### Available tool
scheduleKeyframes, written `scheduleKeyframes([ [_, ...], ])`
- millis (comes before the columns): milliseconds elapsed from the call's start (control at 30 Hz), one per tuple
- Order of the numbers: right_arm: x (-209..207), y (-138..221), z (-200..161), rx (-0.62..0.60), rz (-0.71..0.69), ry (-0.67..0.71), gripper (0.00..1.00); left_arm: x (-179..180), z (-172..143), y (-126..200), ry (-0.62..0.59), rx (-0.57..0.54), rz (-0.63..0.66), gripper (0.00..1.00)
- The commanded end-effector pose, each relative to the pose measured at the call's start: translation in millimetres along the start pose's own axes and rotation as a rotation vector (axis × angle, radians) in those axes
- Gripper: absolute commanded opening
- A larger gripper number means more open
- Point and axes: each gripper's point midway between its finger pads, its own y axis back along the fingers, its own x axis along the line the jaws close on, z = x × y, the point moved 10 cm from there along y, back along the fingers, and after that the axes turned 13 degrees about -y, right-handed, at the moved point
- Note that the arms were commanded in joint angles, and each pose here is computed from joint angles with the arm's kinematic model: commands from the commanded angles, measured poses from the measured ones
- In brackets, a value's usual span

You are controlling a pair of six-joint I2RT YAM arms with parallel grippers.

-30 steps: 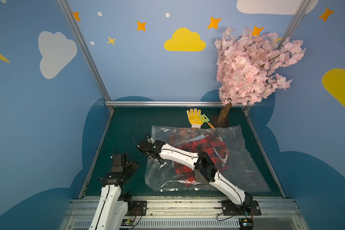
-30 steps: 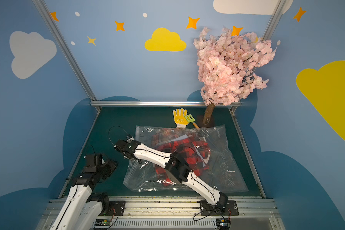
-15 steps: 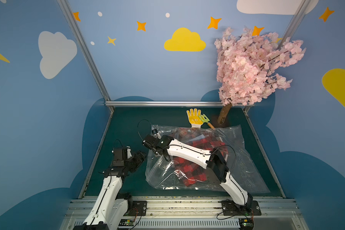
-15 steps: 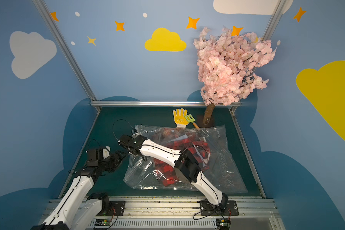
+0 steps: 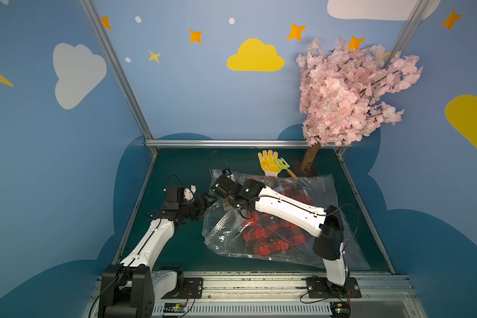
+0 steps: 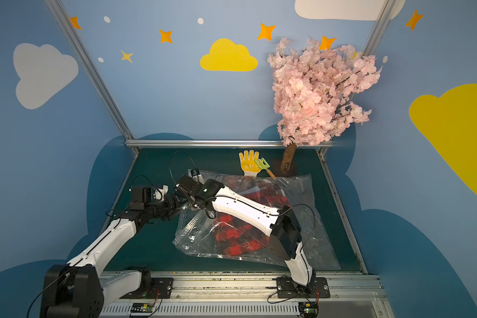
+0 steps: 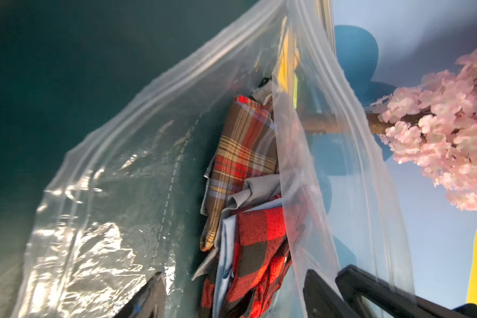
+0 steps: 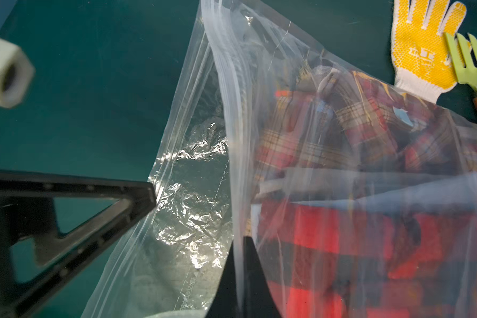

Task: Take the shirt out of the vacuum bag
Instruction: Open the vacuum bag at the center of the board.

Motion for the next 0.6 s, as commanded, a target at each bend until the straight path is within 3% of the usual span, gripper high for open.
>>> scheduleKeyframes([
  [0,-7,28,10,-0.006,0.078,-0.042,0.00,-10,2,-13,-0.018,0.058,-0.106,0.76],
  [233,-24,39,18,0.008,0.106,-0.073,0.00,-22,-12,-45,-0.015,0.238,-0.233,0.72],
  [567,-34,42,24,0.006,0.143,-0.106,0.00,-29,-30,-72,-0.040,0.323,-0.280,0.66],
])
